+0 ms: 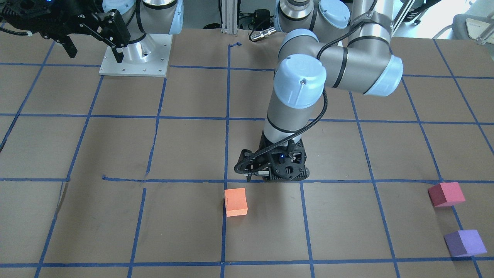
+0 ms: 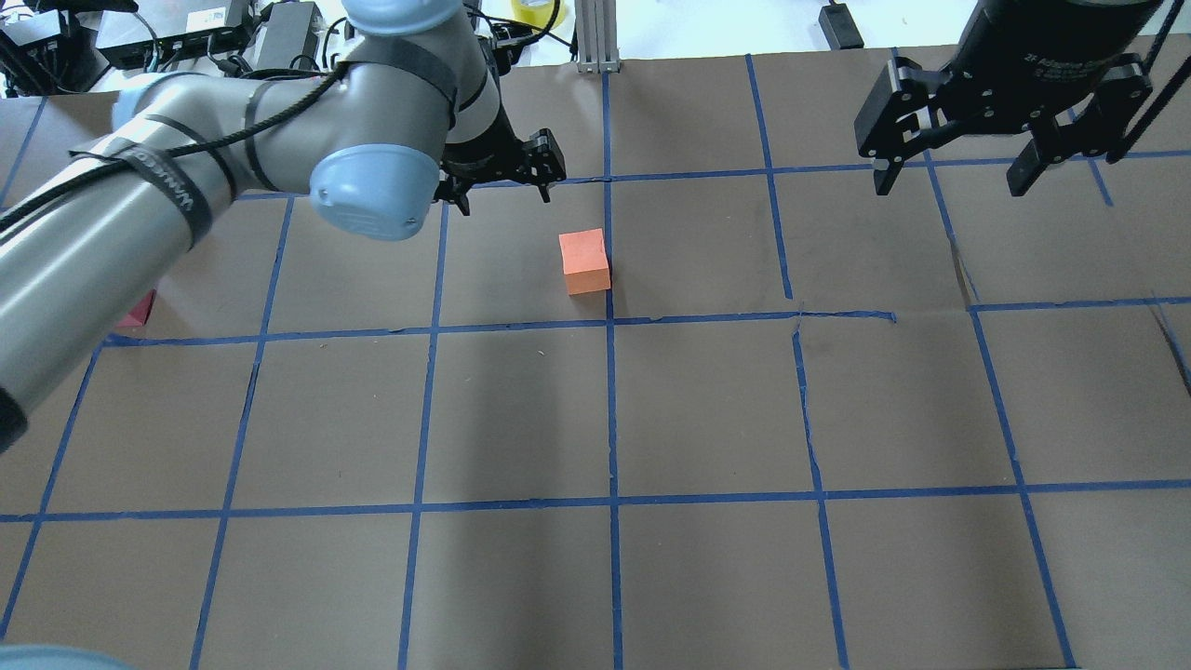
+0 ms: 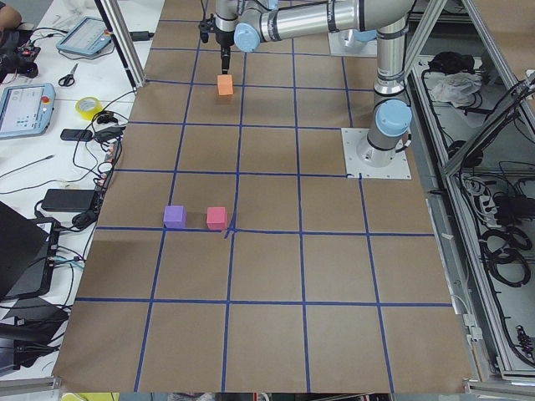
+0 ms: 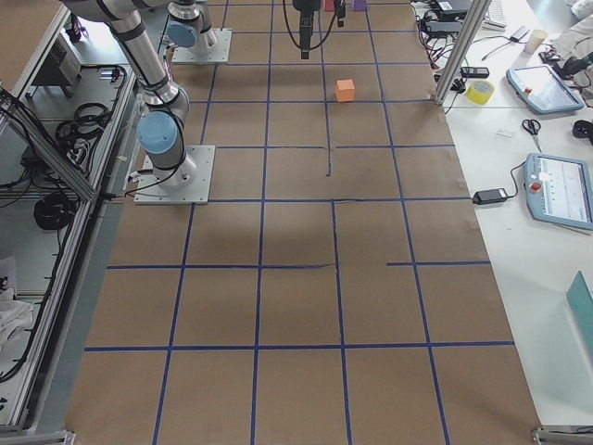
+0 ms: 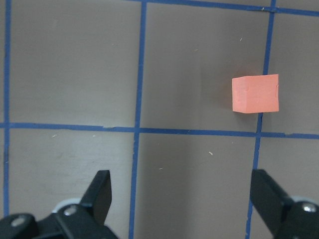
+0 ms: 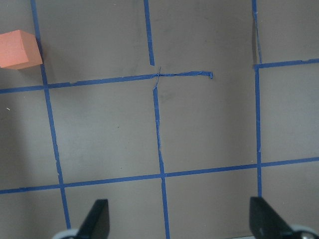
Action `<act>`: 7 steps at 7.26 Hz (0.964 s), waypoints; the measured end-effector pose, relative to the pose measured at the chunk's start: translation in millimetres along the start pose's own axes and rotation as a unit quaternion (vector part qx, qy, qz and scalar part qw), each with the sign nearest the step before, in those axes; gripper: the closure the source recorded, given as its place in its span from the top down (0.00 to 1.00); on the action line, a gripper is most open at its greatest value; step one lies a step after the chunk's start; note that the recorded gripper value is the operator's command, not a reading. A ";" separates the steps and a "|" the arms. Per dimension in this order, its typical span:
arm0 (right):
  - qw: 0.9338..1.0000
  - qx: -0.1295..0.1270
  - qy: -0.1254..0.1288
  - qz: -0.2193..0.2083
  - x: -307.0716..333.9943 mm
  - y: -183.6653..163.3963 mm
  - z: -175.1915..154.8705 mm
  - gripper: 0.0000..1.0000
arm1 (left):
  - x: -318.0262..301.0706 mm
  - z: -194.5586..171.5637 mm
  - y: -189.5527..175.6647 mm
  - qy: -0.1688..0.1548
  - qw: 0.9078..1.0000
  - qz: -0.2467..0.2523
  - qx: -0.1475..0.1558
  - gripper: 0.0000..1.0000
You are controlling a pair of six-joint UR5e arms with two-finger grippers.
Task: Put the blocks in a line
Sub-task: 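Reach the left gripper to the orange cube and grasp it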
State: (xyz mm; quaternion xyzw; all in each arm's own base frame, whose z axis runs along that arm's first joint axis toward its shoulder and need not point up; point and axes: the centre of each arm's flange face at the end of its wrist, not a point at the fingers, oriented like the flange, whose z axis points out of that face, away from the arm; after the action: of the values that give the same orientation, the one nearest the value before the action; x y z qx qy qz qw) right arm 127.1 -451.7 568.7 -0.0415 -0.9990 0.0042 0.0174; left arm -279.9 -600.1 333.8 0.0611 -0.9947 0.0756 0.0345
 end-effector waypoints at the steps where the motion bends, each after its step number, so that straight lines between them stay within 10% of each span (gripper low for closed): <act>1: 1.000 -0.001 0.000 -0.001 -0.8 0.0 1.2 1.00 | 21.6 25.8 -6.6 0.000 1.000 -0.010 -0.005 1.00; 7: 1.000 -0.007 0.000 -0.001 0.2 0.5 6.7 1.00 | 53.2 140.4 -5.7 -0.025 0.997 -0.006 -0.066 1.00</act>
State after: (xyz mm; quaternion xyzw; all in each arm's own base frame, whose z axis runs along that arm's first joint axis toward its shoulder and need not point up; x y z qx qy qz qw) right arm 126.8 -451.2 562.1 -0.0409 -0.9990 -0.0026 0.0176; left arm -340.2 -633.6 200.3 0.0665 -0.9977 0.0082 0.0138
